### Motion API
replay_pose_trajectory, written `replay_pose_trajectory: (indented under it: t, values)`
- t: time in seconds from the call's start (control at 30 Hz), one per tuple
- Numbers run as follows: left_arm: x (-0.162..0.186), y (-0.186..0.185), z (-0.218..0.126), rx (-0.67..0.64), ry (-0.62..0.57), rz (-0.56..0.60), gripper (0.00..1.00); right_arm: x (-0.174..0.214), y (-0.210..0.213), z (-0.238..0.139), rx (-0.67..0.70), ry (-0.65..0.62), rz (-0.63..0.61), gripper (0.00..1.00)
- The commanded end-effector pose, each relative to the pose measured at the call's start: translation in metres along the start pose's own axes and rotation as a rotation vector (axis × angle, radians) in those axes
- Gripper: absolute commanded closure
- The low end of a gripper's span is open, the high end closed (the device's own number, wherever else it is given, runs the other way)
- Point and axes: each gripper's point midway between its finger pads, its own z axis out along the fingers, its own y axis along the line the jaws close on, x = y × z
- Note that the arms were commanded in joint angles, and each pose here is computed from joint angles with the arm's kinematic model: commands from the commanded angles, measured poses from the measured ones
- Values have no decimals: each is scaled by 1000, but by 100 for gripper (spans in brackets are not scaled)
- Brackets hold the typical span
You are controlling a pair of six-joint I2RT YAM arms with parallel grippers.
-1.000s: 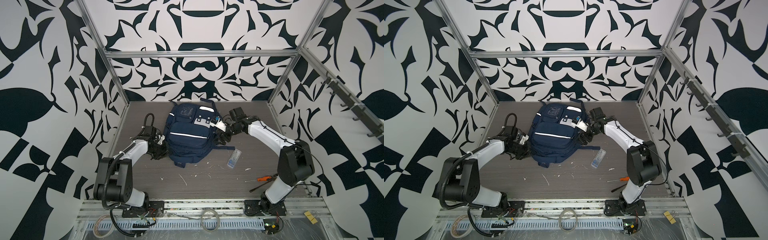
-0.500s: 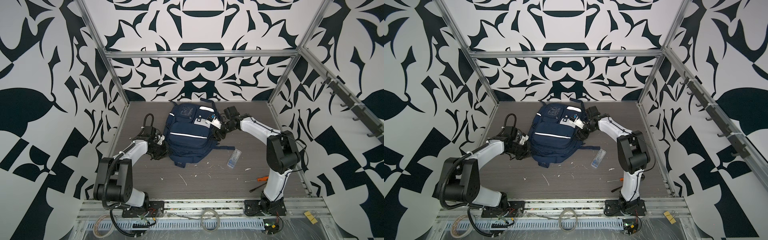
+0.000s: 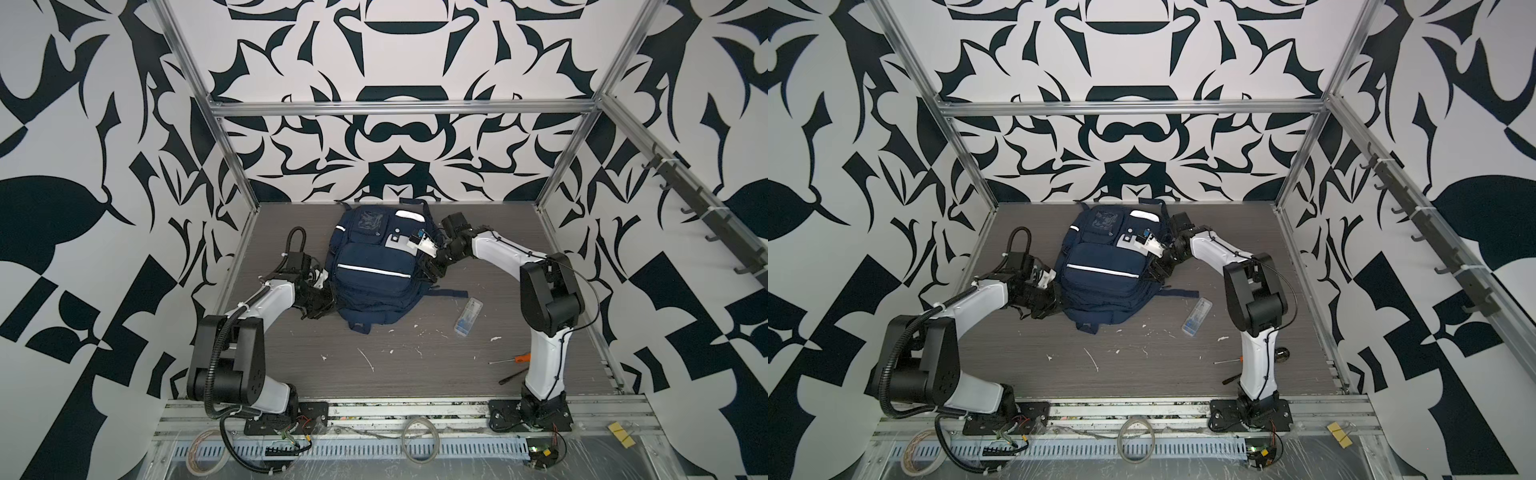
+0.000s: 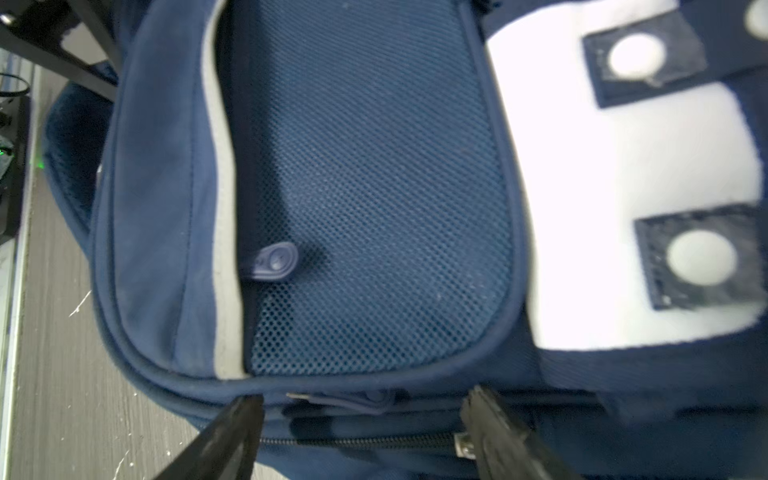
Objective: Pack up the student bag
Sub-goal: 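Drag the zipper pull down the backpack front with the right gripper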
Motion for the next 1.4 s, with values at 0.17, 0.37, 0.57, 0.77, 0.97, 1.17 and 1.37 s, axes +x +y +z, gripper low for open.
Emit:
replay_pose_trajectory:
  t: [0.17,0.37,0.57,0.77,0.97,1.17,1.37]
  values:
    - [-3,-20,-4,79,1,10,100,-10,45,13,-126,2,-45,18]
    - [-5,-22,-7,79,1,9,100,-14,44,20,-128,6,-54,25]
    - [-4,-23,-8,82,3,4,100,0,38,21,-82,53,-81,70]
    - [-5,-23,-7,80,13,0,100,11,39,19,-46,91,-112,85]
    - [-10,-27,-7,85,5,-2,100,10,43,12,43,133,-164,97]
    - [-12,-27,-6,85,1,-5,100,1,61,7,87,136,-176,100]
    - [-17,-31,-1,126,-4,-27,100,19,88,17,76,254,-254,100]
